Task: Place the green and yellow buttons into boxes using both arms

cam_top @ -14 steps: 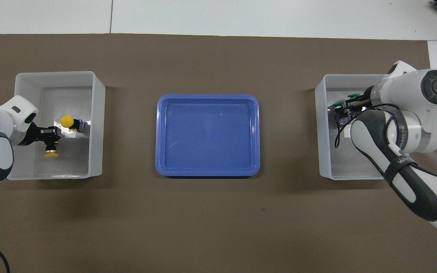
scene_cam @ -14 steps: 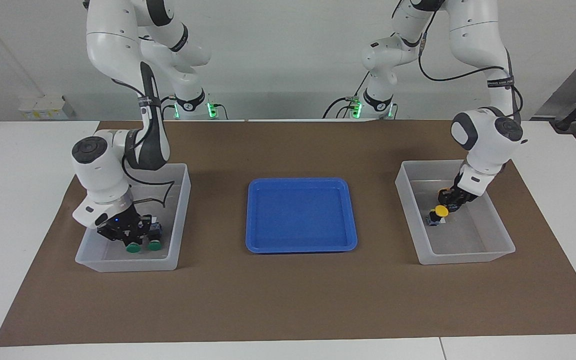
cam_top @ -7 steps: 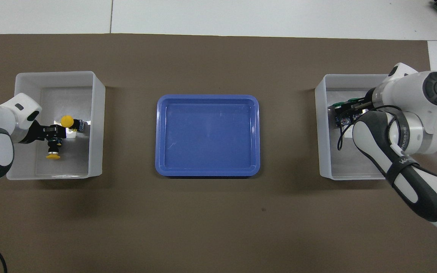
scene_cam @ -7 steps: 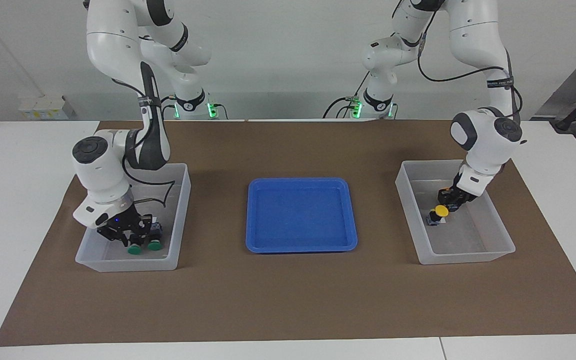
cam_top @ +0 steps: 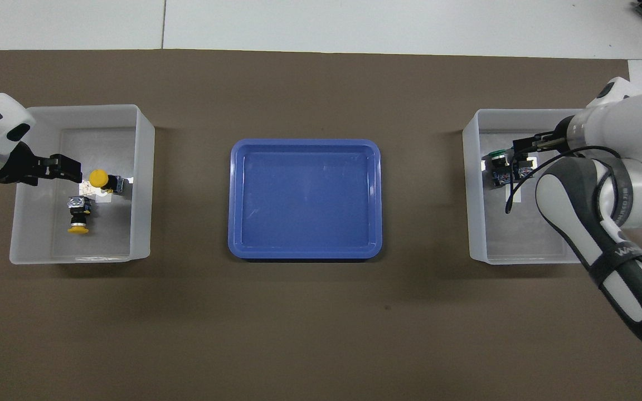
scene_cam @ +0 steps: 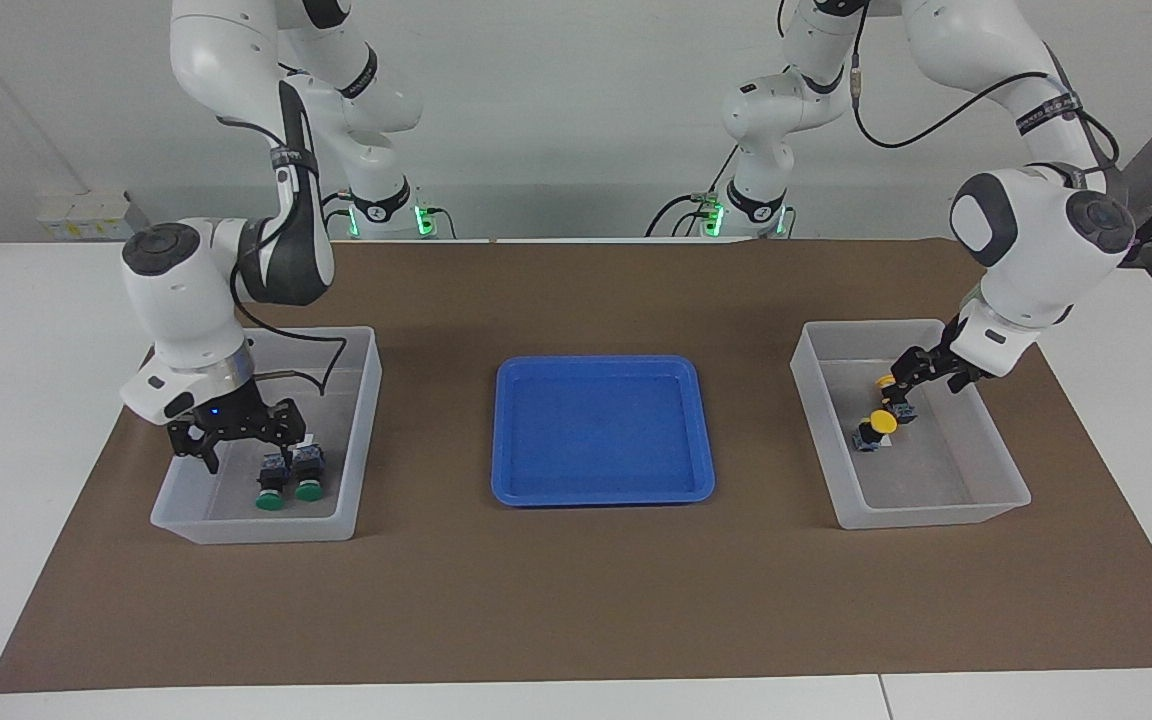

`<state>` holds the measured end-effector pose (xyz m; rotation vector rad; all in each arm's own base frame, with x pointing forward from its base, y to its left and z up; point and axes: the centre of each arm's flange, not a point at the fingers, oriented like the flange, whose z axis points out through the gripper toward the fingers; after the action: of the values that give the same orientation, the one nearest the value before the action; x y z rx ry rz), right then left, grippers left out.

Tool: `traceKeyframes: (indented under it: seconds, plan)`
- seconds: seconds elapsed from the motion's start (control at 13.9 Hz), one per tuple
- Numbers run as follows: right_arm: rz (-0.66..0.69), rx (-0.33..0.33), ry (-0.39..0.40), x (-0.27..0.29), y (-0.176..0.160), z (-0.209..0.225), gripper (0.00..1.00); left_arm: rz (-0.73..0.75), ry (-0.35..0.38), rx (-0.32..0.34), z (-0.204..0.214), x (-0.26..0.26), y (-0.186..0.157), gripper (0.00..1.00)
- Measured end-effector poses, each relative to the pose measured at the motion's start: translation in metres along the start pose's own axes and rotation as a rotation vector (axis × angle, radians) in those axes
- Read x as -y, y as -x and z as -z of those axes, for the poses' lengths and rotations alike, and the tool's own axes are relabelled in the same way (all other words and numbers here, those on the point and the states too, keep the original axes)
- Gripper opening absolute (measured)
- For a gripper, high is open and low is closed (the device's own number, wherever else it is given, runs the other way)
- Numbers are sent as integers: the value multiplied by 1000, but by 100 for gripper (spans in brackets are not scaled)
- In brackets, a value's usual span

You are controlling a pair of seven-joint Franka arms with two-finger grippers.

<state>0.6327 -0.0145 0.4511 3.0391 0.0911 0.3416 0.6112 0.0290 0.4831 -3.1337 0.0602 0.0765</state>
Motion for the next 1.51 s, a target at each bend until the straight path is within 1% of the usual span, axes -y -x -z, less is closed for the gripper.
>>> traceKeyframes:
  seconds: [0.14,0.36,0.5,0.65,0.72,0.94,1.08,1.22,1.37,1.51]
  plan:
    - [-23,9,0,12,1,28,100,-26,-11,-24,30,-16,1,91]
    - [-66,62,5,19,14,66,100,-51,-26,-73,76,-34,18,91]
    - [-89,91,-6,24,25,90,100,-62,-35,-83,99,-43,34,91]
    - [-99,114,-13,24,34,109,100,-77,-40,-88,113,-53,44,93]
    - [-103,124,-12,22,37,116,100,-84,-42,-89,115,-58,46,100]
    - [-113,159,-9,17,41,133,100,-93,-42,-69,106,-63,48,100]
    - [-115,173,-8,16,44,139,100,-94,-42,-54,99,-63,50,100]
    - [-115,177,-8,16,45,139,100,-97,-43,-53,99,-64,50,100]
    - [-113,177,-8,17,45,139,100,-102,-44,-73,101,-67,49,100]
    - [-114,178,-8,17,45,139,100,-106,-44,-114,104,-69,45,100]
